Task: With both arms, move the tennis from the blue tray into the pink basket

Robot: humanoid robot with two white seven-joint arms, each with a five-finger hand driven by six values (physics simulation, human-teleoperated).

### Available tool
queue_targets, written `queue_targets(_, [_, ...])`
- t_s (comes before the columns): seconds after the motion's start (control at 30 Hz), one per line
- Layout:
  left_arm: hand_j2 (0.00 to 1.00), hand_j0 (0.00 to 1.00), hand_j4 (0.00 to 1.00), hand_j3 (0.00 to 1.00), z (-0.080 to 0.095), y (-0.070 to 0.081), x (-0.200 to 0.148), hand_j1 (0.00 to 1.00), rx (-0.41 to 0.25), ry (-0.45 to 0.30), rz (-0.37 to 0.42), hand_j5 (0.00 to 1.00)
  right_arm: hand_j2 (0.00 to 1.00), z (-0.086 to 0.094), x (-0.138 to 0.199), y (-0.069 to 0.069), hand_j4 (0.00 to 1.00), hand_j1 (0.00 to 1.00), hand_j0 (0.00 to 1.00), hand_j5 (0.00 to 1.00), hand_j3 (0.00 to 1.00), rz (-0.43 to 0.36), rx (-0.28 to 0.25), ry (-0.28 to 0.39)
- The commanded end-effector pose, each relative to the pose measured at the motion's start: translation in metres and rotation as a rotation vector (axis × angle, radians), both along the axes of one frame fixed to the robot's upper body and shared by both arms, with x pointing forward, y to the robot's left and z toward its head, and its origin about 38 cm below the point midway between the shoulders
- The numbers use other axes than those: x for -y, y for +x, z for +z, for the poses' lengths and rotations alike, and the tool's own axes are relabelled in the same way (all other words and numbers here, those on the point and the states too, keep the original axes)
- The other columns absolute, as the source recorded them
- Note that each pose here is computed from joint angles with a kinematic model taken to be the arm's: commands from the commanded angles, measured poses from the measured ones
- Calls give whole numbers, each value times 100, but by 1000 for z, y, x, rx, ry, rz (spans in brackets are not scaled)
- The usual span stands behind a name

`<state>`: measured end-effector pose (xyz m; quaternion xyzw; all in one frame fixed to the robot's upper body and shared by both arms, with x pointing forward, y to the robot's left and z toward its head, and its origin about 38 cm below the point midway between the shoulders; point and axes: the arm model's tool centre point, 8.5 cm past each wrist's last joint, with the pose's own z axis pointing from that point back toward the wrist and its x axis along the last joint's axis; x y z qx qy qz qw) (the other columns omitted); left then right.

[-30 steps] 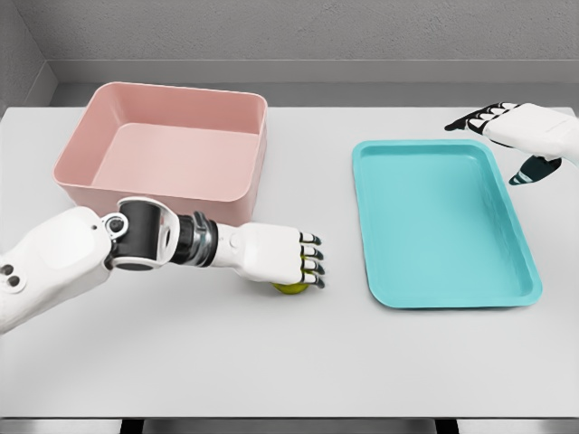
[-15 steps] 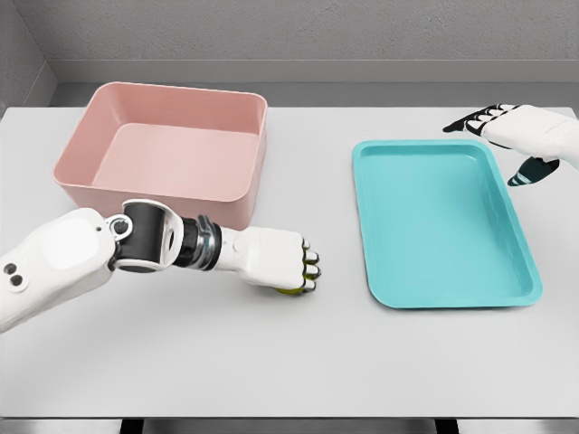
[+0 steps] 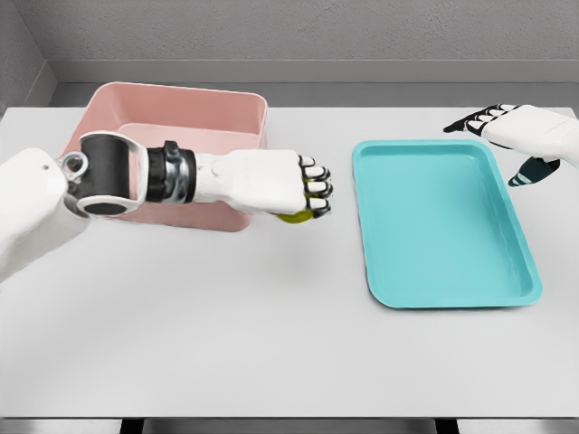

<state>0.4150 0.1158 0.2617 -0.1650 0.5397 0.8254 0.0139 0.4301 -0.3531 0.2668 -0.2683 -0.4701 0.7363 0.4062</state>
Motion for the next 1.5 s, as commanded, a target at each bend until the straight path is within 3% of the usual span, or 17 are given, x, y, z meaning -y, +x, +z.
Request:
queue_targets(0.0, [0,0,0,0,19,27,-24,0,6,-64,102,0,100,0,1,0,100,100,100,100,100,-2,0,0])
queue_targets(0.1, [0,0,0,0,26,60,-56,0,-1,-54,239,0,100,0,1,0,100,100,100,100,100,-2,0,0])
queue_targets(0.3, [0,0,0,0,-7,105,-137,0,-140,6,526,0,100,0,1,0,100,100,100,100,100,-2,-1,0])
queue_targets(0.43, [0,0,0,0,-35,117,-170,0,-195,64,643,0,100,0,1,0,100,100,100,100,100,-3,-2,0])
queue_targets(0.5, [0,0,0,0,-38,118,-173,0,-200,71,654,0,100,0,1,0,100,100,100,100,100,-3,-2,0])
queue_targets(0.53, [21,21,21,21,-39,118,-174,21,-203,71,656,21,100,0,1,0,100,100,100,100,100,-3,-2,0])
queue_targets(0.57, [76,76,76,76,-39,118,-174,76,-203,68,656,76,100,0,1,0,100,100,100,100,100,-3,-2,0])
queue_targets(0.6, [100,100,100,100,-38,118,-173,100,-202,64,655,100,100,0,1,0,100,100,100,100,100,-3,-2,0])
queue_targets(0.73, [100,100,100,100,-34,118,-172,100,-199,48,648,100,100,0,1,0,100,100,100,100,100,-3,-2,0])
queue_targets(0.77, [100,100,100,100,-30,118,-170,100,-201,24,641,100,100,0,1,0,100,100,100,100,100,-3,-2,0])
queue_targets(0.83, [100,100,100,100,-20,114,-168,100,-260,-96,615,100,100,0,1,0,100,100,100,100,100,-3,-2,0])
queue_targets(0.97, [100,100,100,100,14,93,-171,100,-276,-232,529,100,100,-1,2,0,100,100,100,100,100,-5,-3,0])
queue_targets(1.0, [100,100,100,100,13,83,-176,100,-301,-257,513,100,100,-1,1,0,100,100,100,100,100,-4,-3,2])
queue_targets(1.07, [100,100,100,100,19,70,-190,100,-328,-298,507,100,100,-1,2,0,100,100,100,100,100,-5,-3,0])
queue_targets(1.2, [100,100,100,100,40,52,-231,100,-273,-358,561,100,100,-1,2,0,100,100,100,100,100,-5,-3,0])
queue_targets(1.27, [100,100,100,100,28,46,-243,100,-294,-348,593,100,100,0,1,0,100,100,100,100,100,-3,-2,0])
queue_targets(1.47, [100,100,100,100,31,37,-262,100,-280,-379,628,100,100,0,1,0,100,100,100,100,100,-3,-2,0])
